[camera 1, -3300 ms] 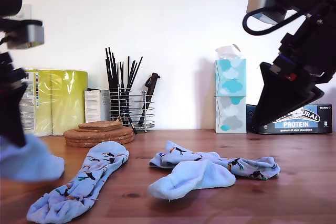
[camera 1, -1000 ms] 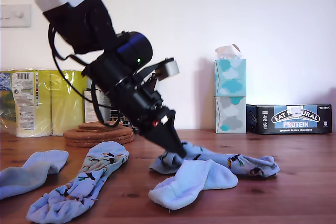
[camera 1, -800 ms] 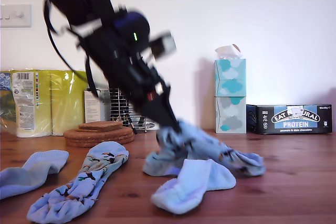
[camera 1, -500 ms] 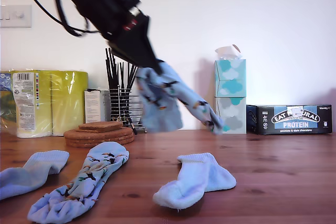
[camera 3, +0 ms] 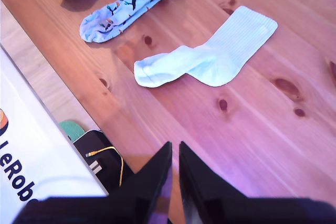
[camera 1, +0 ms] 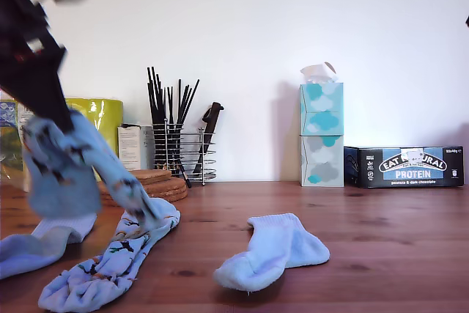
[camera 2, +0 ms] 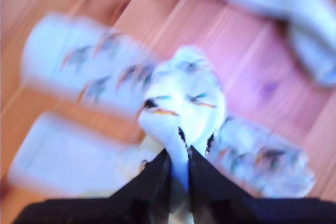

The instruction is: Pair up the socks based on colour and pattern, by placing each sock on top of its pair

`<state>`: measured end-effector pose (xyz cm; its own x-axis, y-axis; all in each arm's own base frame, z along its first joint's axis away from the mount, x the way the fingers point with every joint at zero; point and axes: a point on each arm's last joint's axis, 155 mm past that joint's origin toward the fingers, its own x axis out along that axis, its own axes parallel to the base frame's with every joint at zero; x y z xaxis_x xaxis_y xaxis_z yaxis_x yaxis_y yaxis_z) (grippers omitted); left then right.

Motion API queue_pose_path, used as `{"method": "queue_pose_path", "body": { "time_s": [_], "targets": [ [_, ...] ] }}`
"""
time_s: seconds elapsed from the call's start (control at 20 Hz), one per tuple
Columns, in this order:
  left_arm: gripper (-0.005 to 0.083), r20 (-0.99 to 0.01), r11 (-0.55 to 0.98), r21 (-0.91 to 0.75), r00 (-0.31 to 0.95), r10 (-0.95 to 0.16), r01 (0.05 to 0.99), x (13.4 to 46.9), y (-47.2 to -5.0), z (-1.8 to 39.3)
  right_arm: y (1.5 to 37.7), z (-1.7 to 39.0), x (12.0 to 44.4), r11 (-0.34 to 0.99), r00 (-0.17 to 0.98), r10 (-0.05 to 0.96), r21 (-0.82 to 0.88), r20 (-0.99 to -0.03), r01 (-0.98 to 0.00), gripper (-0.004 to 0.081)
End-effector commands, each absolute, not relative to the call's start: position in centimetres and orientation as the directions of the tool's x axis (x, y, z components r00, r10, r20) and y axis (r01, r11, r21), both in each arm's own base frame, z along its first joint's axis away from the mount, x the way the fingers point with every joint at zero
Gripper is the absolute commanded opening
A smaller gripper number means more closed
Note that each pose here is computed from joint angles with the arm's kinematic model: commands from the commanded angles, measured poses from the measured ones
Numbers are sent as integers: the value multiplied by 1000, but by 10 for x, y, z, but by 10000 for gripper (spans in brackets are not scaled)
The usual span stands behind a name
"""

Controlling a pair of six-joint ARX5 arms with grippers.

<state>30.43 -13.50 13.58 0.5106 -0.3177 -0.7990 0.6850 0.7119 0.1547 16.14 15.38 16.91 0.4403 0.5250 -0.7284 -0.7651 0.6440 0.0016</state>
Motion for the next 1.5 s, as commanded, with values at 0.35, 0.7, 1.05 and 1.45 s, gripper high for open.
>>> {"method": "queue_pose_path", "body": {
  "time_s": [0.35,0.7,1.05,1.45],
  "targets": [
    [-23,-836,953,178,548,15,245,311,-27,118,156,165,163,632,424,518,-2,-743,-775,17],
    [-23,-840,966,178,541,50,186,310,-22,116,156,165,163,625,425,519,-10,-742,-780,17],
    [-24,-605,921,-20,729,-321,390,362,-135,169,158,167,165,626,434,525,-13,-733,-780,17],
    [3,-724,862,-97,559,-404,497,362,-207,77,158,167,165,626,432,524,-12,-734,-780,17]
  ]
}}
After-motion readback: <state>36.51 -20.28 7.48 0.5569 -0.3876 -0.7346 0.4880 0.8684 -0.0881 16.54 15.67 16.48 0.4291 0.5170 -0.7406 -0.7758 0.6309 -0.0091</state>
